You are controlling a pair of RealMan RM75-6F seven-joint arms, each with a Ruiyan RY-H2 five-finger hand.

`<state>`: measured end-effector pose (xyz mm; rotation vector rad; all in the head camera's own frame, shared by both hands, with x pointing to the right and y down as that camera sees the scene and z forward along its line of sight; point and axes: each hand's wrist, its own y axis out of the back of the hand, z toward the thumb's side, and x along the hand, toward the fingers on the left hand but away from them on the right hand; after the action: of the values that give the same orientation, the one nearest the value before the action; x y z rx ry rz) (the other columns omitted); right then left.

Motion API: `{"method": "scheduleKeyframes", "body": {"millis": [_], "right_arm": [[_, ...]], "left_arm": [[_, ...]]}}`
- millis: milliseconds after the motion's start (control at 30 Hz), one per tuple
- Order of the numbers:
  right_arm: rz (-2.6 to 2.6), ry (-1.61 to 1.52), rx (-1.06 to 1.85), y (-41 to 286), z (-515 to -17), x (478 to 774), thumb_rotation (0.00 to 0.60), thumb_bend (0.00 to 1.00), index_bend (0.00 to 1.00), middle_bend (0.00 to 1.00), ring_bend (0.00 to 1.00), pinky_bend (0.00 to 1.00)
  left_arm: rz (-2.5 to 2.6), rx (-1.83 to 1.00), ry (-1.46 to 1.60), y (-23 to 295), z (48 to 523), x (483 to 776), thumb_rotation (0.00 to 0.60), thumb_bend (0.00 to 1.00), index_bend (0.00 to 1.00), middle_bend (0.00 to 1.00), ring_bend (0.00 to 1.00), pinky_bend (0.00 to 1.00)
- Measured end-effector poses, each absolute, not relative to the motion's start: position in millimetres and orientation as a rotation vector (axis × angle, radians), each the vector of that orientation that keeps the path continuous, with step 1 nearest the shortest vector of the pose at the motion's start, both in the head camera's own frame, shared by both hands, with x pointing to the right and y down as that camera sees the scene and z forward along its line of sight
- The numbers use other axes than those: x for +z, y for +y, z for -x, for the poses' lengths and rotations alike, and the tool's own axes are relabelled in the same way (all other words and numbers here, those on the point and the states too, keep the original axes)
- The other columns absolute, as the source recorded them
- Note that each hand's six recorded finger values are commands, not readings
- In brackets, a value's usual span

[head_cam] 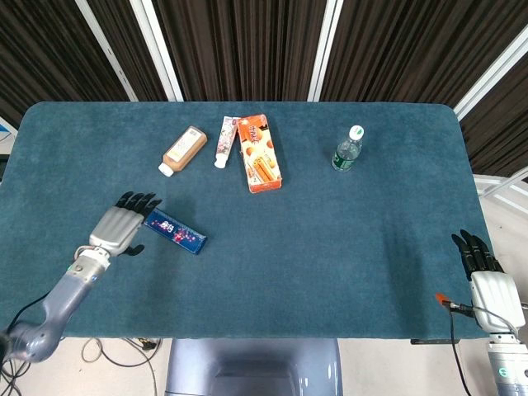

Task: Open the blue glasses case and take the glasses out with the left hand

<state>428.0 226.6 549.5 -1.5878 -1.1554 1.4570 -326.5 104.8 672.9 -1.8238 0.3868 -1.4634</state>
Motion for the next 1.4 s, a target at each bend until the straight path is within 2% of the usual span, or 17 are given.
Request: {"method": "scheduleKeyframes", "body": {"millis": [167, 567, 800, 933, 1100, 1400], "right_arm": [[1.592, -1.161, 1.456, 226.6, -428.3, 549.3, 0.6, 0.19, 0.0, 0.0, 0.0, 0.23], [1.593, -1.163, 1.456, 226.6, -428.8, 548.9, 0.6, 0.19, 0.0, 0.0, 0.0, 0.23], [1.592, -1.164, 1.457, 226.7, -428.7, 548.9, 0.6, 0.19, 0.0, 0.0, 0.0, 0.23], [1.592, -1.163, 1.457, 226.9, -428.2, 548.8, 0.6, 0.19, 0.0, 0.0, 0.0, 0.23], [1.591, -1.163, 1.459, 226.9, -428.1, 548.9, 0.6, 0.2, 0.0, 0.0, 0.0, 0.23], [1.593, -1.168, 1.461, 226.8, -428.6, 549.0, 0.6, 0.2, 0.0, 0.0, 0.0, 0.23]], "left_arm": [[1.837, -1.471, 0.314, 99.5, 314.5, 687.1, 0.6, 0.36, 0.0, 0.06, 0.0, 0.0], [1.879, -1.525, 0.24, 111.1, 307.9, 708.7, 0.6, 0.38, 0.0, 0.11, 0.0, 0.0], [1.881, -1.562, 0.25, 118.6, 321.9, 701.4, 0.6, 0.38, 0.0, 0.17, 0.0, 0.0], [1.882, -1.588, 0.274, 123.4, 334.4, 696.3, 0.6, 0.38, 0.0, 0.16, 0.0, 0.0], [1.873, -1.608, 0.31, 125.1, 344.7, 694.8, 0.6, 0.35, 0.0, 0.09, 0.0, 0.0], [1.85, -1.577, 0.422, 121.0, 337.5, 696.9, 0.6, 0.35, 0.0, 0.13, 0.0, 0.01]]}}
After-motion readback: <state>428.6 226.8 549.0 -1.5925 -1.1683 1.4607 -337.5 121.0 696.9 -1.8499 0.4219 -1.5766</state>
